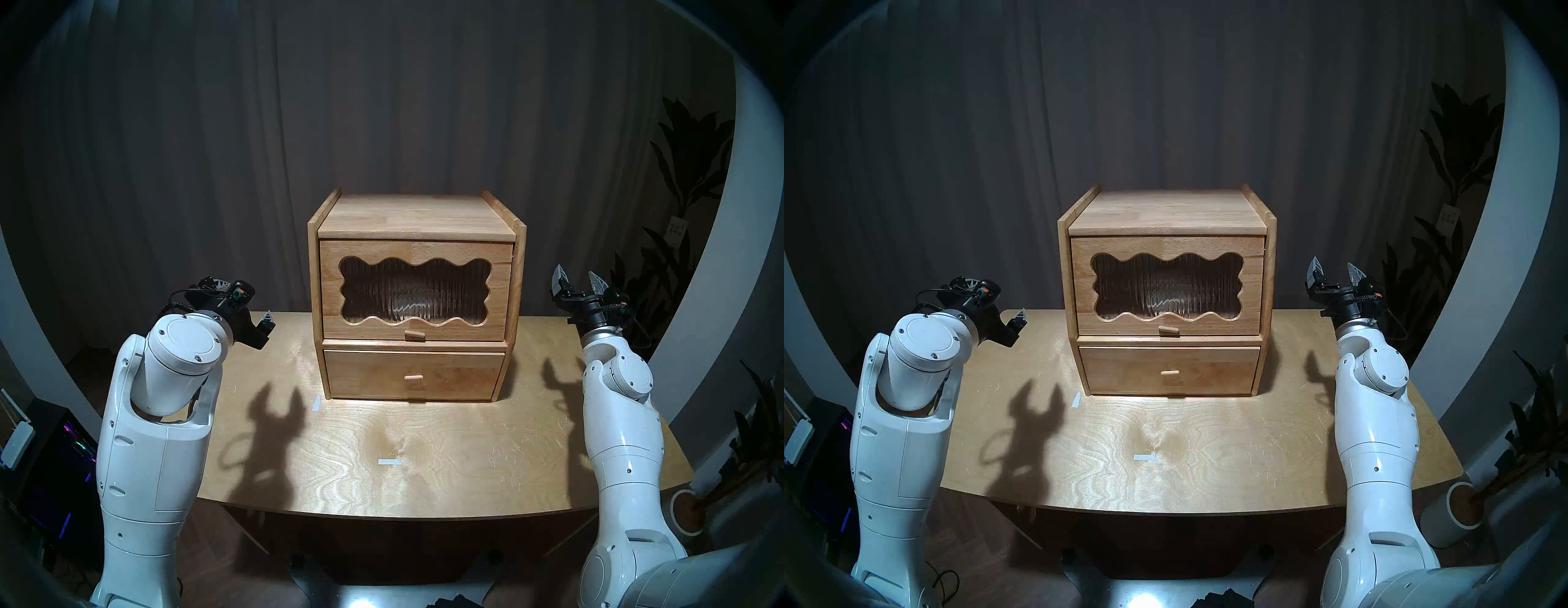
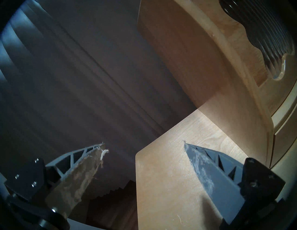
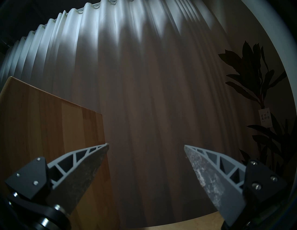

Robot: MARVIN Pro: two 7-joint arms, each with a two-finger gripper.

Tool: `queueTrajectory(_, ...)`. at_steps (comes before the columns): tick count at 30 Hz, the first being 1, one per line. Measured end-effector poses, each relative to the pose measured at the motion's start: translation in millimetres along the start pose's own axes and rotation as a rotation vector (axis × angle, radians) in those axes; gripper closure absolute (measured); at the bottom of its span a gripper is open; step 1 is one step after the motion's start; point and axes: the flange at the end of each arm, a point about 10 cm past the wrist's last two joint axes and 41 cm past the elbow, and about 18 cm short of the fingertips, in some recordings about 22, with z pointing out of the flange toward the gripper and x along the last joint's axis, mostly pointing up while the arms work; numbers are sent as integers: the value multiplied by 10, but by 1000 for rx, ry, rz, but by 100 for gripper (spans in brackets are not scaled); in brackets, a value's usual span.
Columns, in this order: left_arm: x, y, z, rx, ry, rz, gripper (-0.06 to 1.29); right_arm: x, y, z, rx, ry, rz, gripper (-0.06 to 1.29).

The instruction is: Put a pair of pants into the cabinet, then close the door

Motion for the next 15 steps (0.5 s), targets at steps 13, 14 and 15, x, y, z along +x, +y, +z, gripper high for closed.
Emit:
queueTrajectory(13, 153, 47, -110, -89, 256, -114, -2, 50, -13, 29, 3, 17, -3, 0)
queueTrajectory(14, 151, 53, -122, -97, 275, -123, -2, 57, -13, 31, 3, 20, -4, 0)
queueTrajectory(15, 151, 53, -122, -97, 275, -123, -2, 57, -13, 31, 3, 20, -4, 0)
